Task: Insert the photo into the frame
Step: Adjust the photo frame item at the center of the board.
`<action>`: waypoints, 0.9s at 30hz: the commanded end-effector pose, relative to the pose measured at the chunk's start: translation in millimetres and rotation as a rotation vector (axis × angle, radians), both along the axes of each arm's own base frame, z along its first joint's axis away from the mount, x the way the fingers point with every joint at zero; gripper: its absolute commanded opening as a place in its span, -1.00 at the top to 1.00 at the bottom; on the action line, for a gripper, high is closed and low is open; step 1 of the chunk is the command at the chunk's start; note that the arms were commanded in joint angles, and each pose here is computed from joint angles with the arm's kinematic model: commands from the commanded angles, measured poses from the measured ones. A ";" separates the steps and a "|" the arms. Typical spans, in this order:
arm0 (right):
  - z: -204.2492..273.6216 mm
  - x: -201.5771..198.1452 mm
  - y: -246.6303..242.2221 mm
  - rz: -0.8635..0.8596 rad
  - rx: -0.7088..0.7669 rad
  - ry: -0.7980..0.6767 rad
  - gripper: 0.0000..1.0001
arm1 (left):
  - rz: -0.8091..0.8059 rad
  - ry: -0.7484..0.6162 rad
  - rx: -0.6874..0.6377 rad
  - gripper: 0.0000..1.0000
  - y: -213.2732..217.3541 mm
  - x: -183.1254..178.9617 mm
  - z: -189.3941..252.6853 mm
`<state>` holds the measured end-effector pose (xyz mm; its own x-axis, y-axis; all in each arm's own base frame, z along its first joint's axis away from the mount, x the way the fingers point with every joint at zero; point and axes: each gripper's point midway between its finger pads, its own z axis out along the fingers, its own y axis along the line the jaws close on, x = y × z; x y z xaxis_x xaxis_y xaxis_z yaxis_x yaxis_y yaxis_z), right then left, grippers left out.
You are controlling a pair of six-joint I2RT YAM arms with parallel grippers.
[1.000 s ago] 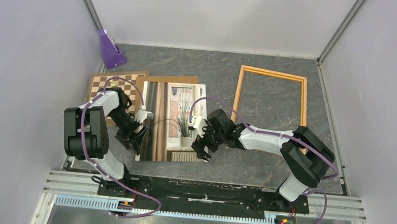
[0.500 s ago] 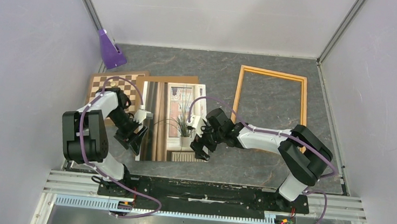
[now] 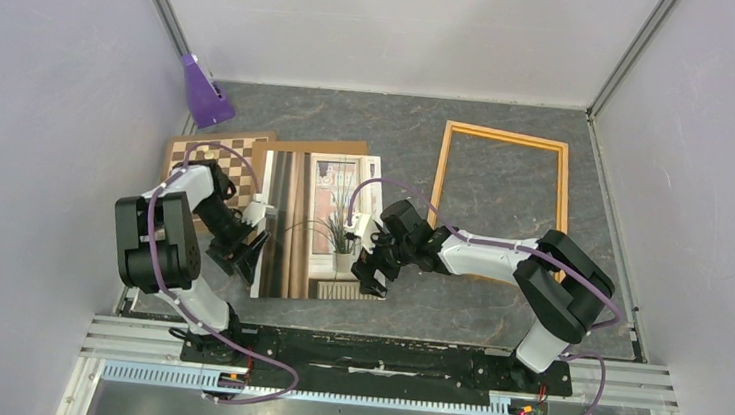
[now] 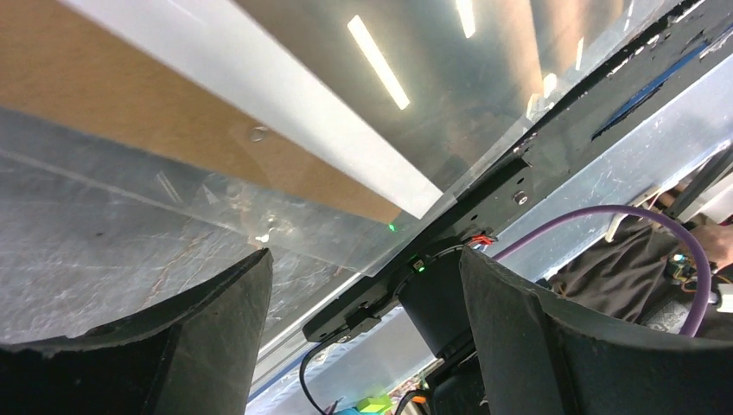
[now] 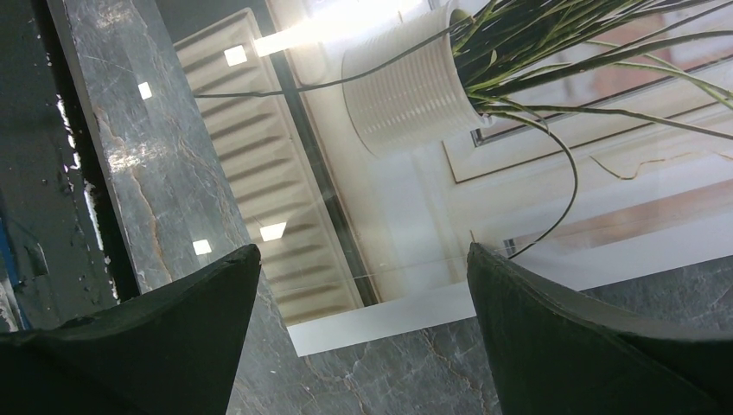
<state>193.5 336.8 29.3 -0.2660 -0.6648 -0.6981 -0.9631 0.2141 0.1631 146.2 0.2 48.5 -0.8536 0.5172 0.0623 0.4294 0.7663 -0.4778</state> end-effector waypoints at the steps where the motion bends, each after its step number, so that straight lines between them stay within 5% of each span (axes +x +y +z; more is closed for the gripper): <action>1: 11.9 6.2 16.0 0.016 0.053 -0.025 -0.85 | 0.000 -0.043 -0.024 -0.72 10.5 14.3 2.4; 10: 10.2 7.3 15.7 0.010 0.048 -0.027 -0.85 | 0.009 -0.028 -0.143 -0.70 -6.4 9.5 5.2; 27: 7.1 8.9 13.6 0.002 0.037 -0.035 -0.84 | 0.032 0.019 -0.236 -0.26 -19.5 8.3 14.6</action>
<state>198.3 337.5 28.2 -0.2624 -0.6635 -0.7006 -0.9630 0.2264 0.1462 146.0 -3.7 45.4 -0.8659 0.4976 0.0515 0.3751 0.7139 -0.5913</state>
